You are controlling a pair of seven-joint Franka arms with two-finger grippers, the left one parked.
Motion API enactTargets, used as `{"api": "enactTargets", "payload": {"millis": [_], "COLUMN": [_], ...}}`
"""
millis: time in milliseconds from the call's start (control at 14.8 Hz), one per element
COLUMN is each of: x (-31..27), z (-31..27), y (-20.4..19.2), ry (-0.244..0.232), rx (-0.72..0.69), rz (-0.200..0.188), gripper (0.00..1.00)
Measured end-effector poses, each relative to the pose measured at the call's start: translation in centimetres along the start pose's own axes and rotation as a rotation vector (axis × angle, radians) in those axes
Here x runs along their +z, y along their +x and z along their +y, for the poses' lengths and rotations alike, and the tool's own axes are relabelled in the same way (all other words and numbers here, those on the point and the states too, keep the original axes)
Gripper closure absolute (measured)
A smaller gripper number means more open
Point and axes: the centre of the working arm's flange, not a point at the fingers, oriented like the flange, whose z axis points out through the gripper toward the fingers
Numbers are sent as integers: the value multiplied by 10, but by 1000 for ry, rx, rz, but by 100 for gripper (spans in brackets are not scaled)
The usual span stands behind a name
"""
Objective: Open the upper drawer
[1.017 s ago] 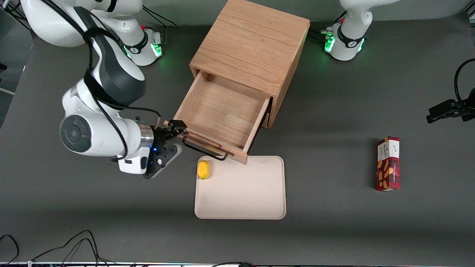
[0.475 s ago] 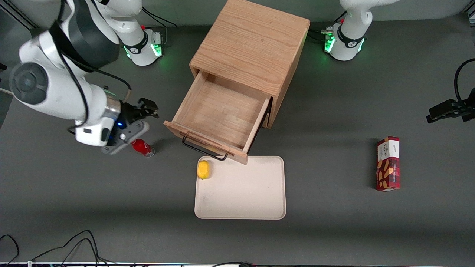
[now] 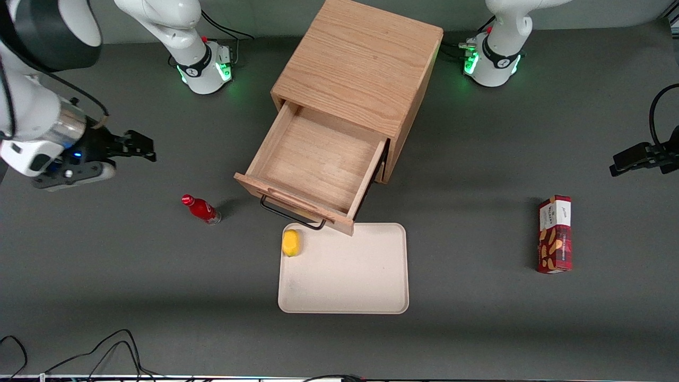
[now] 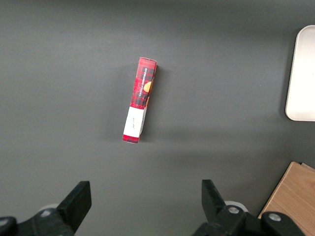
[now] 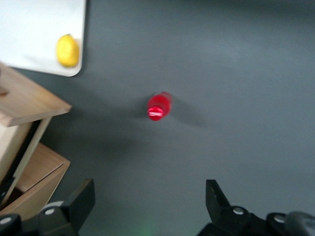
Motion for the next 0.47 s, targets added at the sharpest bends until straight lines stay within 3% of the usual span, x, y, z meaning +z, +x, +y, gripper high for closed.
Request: {"api": "enactTargets", "payload": {"millis": [136, 475], "x": [-1, -7], "z": [7, 28], "y": [-16, -22], "ry": [-23, -26], "rx": [60, 177], "rz": [16, 16], "gripper": [0, 0]}}
